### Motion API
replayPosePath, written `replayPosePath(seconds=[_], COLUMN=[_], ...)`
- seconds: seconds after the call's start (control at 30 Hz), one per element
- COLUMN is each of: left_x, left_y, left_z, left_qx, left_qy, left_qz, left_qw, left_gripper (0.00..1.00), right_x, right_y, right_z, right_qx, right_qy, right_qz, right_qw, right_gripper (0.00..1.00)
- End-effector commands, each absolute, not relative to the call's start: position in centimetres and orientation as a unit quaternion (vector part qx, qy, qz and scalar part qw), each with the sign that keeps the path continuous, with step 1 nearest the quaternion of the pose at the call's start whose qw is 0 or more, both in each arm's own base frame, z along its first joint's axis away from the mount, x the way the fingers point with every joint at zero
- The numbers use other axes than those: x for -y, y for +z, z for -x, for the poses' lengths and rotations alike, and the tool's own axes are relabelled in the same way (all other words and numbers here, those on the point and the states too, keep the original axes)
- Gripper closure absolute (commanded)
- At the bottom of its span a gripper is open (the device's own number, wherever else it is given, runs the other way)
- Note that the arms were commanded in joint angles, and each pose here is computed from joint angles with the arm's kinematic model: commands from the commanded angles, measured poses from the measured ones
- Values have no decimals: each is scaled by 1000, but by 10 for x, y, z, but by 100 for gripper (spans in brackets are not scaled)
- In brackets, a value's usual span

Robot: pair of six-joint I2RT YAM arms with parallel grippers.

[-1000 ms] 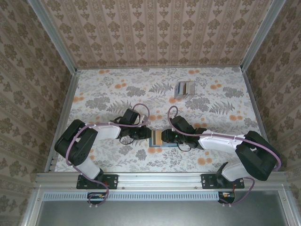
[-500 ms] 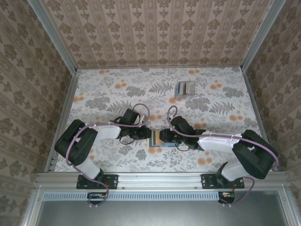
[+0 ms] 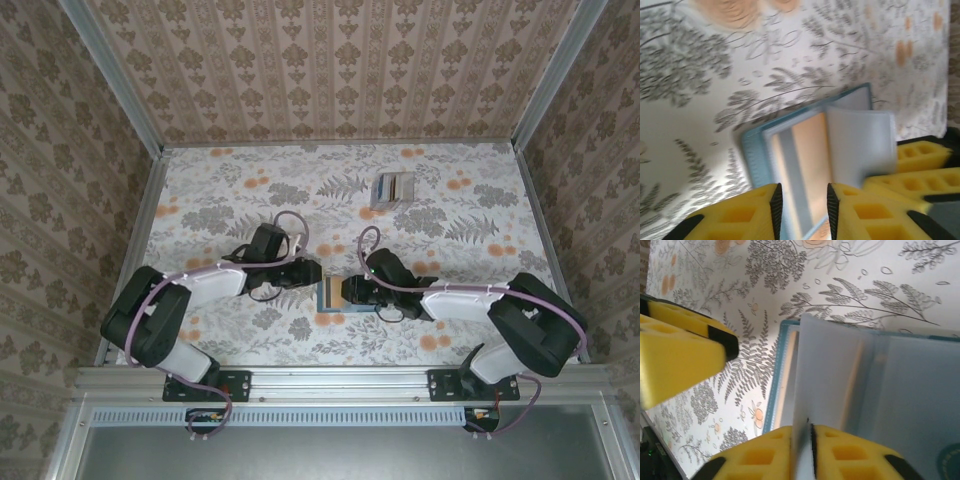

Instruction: Put the credit cards into the card holder

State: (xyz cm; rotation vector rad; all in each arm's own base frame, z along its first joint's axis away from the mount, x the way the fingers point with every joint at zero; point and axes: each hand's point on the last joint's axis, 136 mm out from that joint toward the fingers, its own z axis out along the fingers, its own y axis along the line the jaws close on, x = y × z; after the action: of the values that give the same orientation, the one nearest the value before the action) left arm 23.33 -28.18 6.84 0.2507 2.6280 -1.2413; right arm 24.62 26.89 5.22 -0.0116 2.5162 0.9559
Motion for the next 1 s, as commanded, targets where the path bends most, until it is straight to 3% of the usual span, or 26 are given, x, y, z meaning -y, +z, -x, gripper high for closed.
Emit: replayPosePath(seconds=[0.0, 0.1, 0.27, 0.63, 0.77, 0.97], left_x=[301, 316, 337, 347, 348, 341], left_y=[77, 73, 73, 60, 52, 52], left_z=[-227, -225, -225, -236, -236, -239], left_qx=[-878, -875, -864, -888, -898, -906], left_qy=[-456, -460, -479, -439, -418, -400], left_qz=[-106, -123, -134, -121, -123, -120], left_qw=[97, 87, 74, 69, 65, 74], left_gripper=[61, 58, 54, 51, 51, 52], right_x=[-256, -247, -249, -259, -251, -223], right_y=[54, 48, 47, 37, 37, 50], right_z=[-245, -246, -246, -245, -244, -238], right_qx=[-911, -910, -905, -908, -914, -928], right_qy=[345, 348, 367, 373, 356, 310], right_qz=[-13, -28, -33, -19, -27, -27], right_qw=[226, 223, 214, 187, 191, 205], right_gripper=[75, 87, 89, 76, 62, 52])
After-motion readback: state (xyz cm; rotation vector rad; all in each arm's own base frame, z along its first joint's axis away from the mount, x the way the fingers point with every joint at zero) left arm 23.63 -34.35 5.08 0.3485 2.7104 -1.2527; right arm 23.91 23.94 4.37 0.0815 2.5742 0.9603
